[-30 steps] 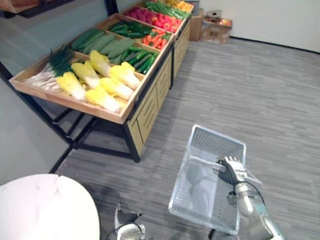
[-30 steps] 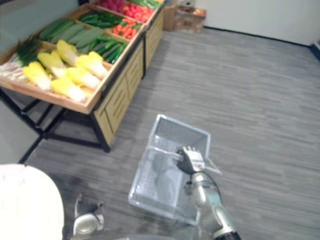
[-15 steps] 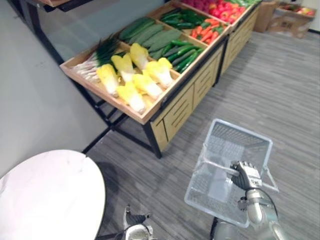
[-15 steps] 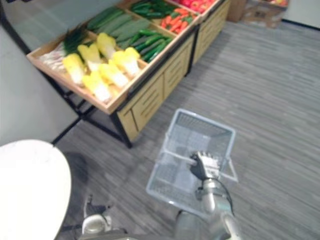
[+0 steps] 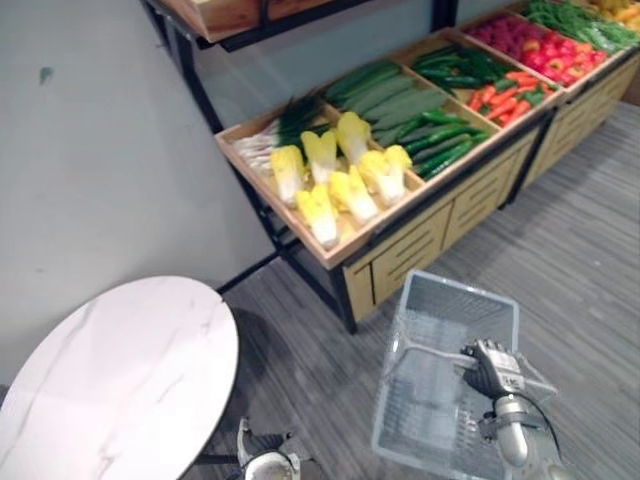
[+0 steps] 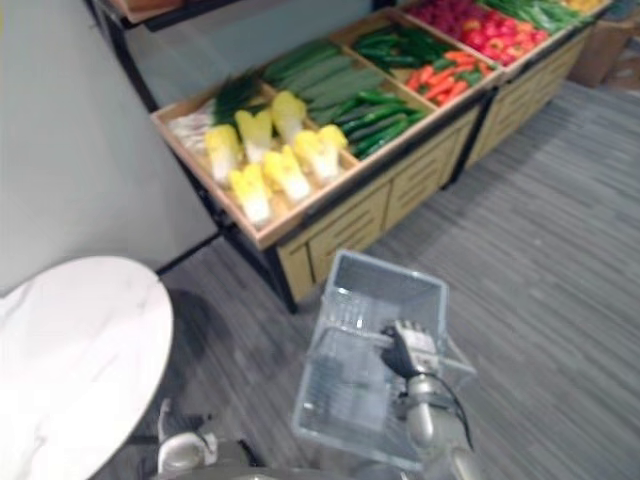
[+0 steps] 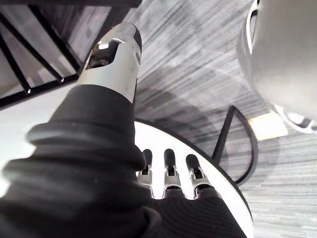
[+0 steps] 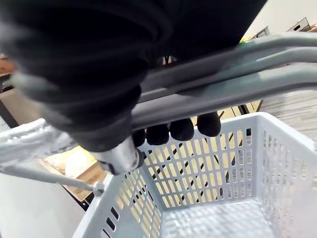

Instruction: Pick vegetable in the basket

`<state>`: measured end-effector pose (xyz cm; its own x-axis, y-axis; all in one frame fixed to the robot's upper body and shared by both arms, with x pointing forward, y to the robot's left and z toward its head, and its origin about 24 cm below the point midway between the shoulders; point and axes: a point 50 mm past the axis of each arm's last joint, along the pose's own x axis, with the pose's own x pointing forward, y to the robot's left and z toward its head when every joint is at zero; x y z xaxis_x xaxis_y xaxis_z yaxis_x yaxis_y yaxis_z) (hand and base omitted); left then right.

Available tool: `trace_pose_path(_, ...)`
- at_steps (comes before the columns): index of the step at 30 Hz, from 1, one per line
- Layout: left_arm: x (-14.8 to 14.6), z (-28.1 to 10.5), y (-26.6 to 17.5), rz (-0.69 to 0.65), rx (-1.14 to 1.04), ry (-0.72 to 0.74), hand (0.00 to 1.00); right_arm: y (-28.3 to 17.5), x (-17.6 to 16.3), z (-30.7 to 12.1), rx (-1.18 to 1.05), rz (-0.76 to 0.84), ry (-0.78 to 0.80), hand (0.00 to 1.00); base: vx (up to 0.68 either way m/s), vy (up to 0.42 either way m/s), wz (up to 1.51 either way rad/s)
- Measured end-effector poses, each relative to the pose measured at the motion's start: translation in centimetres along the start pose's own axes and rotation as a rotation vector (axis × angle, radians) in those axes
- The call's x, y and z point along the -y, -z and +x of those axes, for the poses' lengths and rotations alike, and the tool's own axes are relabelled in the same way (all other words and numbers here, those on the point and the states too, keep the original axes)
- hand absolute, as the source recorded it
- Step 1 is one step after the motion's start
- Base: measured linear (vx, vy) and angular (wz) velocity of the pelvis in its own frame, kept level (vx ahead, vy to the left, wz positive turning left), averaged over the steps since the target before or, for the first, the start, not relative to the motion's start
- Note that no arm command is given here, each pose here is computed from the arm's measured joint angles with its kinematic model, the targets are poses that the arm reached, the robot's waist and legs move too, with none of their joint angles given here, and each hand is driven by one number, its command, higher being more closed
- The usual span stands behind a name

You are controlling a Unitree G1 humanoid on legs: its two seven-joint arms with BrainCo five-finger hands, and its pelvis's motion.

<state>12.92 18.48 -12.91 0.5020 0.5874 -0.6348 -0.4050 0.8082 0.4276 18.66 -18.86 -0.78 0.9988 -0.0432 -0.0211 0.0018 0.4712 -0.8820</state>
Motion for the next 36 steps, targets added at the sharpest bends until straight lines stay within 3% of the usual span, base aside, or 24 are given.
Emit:
trace_pose_path(7, -2.1, 0.7, 0.3, 0.042, 0.014, -0.051, 0.0, -2.0, -1.1, 0.2, 0.025, 0.089, 0.003, 1.0, 0.18, 0.133, 0.09)
trace_pose_path(18, 0.2, -0.2, 0.5, 0.092, 0.022, 0.023, 0.0, -1.7, -1.5, 0.4, 0.03, 0.065, -0.022, 1.0, -0.01, 0.042, -0.37)
trace_pose_path(22, -0.8, 0.5, 0.4, 0.127, 0.033, 0.003, 0.0, -1.8, -1.2, 1.4, 0.024, 0.063, 0.001, 1.0, -0.04, 0.108, -0.11)
trace_pose_path(31, -1.7, 1.1, 0.2, 0.157, 0.042, -0.013, 0.0, -2.8, -2.5, 1.2, 0.015, 0.114, -0.02, 1.0, 0.08, -0.207, 0.16)
trace_pose_path(36, 1.5, -0.3, 0.4, 0.108, 0.001, 0.071, 0.0, -1.1, -1.3, 1.9, -0.017, 0.035, -0.001, 1.0, 0.11, -0.204, -0.04)
